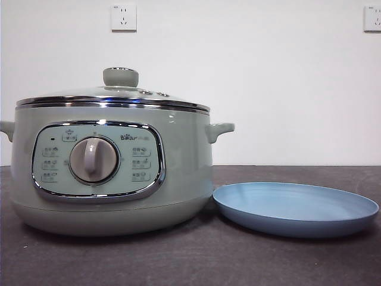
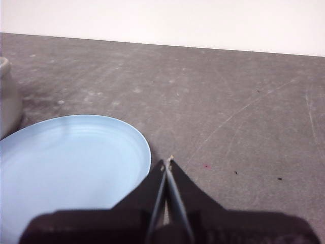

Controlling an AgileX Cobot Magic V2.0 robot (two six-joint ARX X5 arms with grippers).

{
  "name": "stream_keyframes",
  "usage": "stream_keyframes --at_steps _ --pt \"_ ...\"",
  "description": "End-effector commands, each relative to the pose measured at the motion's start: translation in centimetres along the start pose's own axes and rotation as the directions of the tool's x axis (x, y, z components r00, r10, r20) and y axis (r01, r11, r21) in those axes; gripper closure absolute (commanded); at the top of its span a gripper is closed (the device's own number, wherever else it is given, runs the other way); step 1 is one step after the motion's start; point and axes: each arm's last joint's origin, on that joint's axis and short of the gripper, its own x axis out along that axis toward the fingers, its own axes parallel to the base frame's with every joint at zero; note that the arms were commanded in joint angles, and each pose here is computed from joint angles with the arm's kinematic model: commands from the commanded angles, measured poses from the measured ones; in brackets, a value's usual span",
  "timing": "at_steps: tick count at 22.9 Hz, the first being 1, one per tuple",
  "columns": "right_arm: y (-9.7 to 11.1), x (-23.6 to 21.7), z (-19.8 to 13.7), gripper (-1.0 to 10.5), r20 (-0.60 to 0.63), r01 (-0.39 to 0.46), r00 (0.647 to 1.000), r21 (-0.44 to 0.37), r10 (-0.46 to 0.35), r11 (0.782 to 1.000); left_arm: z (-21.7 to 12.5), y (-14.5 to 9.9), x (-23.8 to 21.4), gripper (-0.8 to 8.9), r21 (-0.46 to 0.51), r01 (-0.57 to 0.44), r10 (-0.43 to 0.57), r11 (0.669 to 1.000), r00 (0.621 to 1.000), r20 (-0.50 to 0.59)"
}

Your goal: Take the pumpkin out from the steamer,put the pumpkin in the blue plate,close the lid

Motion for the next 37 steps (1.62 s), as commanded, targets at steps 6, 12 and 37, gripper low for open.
stream_keyframes --at_steps 6,12,37 --pt "0.0 0.1 -0.4 9.6 -0.005 0.002 1.0 0.485 0.0 0.875 -0.3 -0.6 0.0 8.17 -0.332 0.184 -0.196 0.925 0.981 -0.005" --pt "0.0 0.1 -0.4 9.6 -0.005 0.003 1.0 0.598 0.0 0.802 0.0 -1.0 -0.1 8.17 -0.469 0.337 -0.367 0.816 0.93 0.031" --pt "-0.5 -1.3 8.8 9.6 0.011 -0.03 1.0 0.508 0.028 0.861 10.6 -0.5 -2.6 8.21 -0.301 0.293 -0.276 0.907 0.956 0.1"
